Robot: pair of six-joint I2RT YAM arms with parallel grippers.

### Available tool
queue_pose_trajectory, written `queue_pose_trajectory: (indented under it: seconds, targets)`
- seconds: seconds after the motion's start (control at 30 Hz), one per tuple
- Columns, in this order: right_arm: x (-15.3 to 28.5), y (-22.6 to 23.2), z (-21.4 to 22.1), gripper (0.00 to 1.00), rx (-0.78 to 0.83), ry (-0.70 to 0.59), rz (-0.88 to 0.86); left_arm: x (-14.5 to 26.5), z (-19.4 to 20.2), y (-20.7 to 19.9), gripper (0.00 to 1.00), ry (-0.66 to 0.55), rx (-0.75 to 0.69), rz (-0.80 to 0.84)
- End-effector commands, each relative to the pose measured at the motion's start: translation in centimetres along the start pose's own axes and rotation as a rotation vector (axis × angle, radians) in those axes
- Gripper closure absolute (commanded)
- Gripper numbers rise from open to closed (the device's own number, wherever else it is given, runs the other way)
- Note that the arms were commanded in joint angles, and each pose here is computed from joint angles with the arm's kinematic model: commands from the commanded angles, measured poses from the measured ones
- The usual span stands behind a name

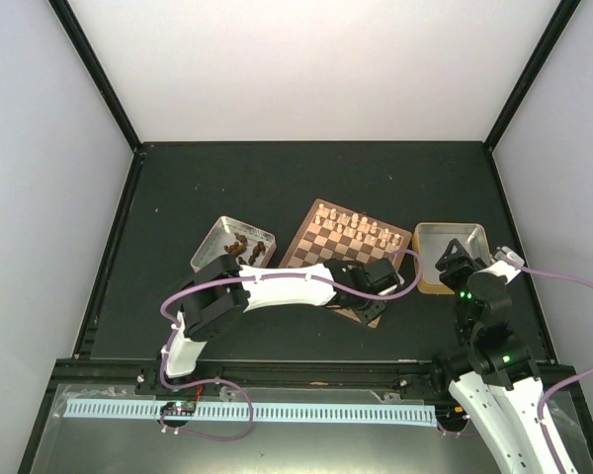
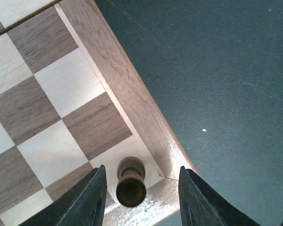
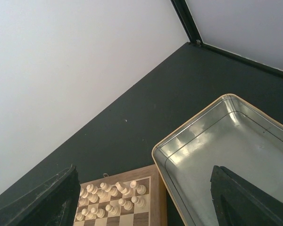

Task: Set up the chess pieces on the board
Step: Place the chess piece on the chessboard, then pick up the chess piece from the storage box.

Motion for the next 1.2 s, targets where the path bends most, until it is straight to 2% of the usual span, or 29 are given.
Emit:
queue_pose_trajectory:
  seconds: [0.0, 0.23, 0.37, 0.57, 0.77, 0.87, 1.03, 1.17]
  targets:
    - [0.1, 0.1, -0.1, 0.23, -0.019, -0.011, -0.007, 3.7, -1.9, 0.4, 0.54, -0.077, 0.052, 0.056]
    - [0.3, 0.2, -0.5, 0.23, -0.026, -0.027, -0.015, 8.5, -2.8, 3.6, 0.45, -0.188, 0.138, 0.052]
    - [0.2, 0.2, -0.3, 0.23, -0.024, -0.017, -0.017, 11.2, -2.0, 7.8, 0.38, -0.211, 0.237, -0.053]
    - [-0.1, 0.3, 0.1, 0.23, -0.022, -0.002, -0.021, 14.5, 1.8, 16.0, 0.38, -0.263, 0.461, -0.228]
    - [-0.4, 0.5, 0.4, 0.23, -0.013, 0.018, -0.019, 15.1, 8.3, 24.2, 0.52, -0.208, 0.683, -0.42]
    - [-0.5, 0.6, 0.5, 0.23, -0.014, 0.022, -0.026, 14.3, 11.5, 27.3, 0.58, -0.16, 0.785, -0.464]
    - [-0.5, 0.8, 0.6, 0.22, -0.003, 0.029, -0.033, 12.8, 13.9, 30.5, 0.59, -0.097, 0.855, -0.501]
    - [-0.5, 0.8, 0.5, 0.21, 0.005, 0.027, -0.031, 12.0, 14.7, 32.5, 0.56, -0.053, 0.872, -0.523]
Point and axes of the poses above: each gripper's point midway between its finger pads, its own x axis back along the fingers, its own y axis along the line the jaws close on, z = x × y, the point moved 3 cm from there along x, back along the fingers, and after that the axes turned 8 degrees about -x, right-handed, at the moved point
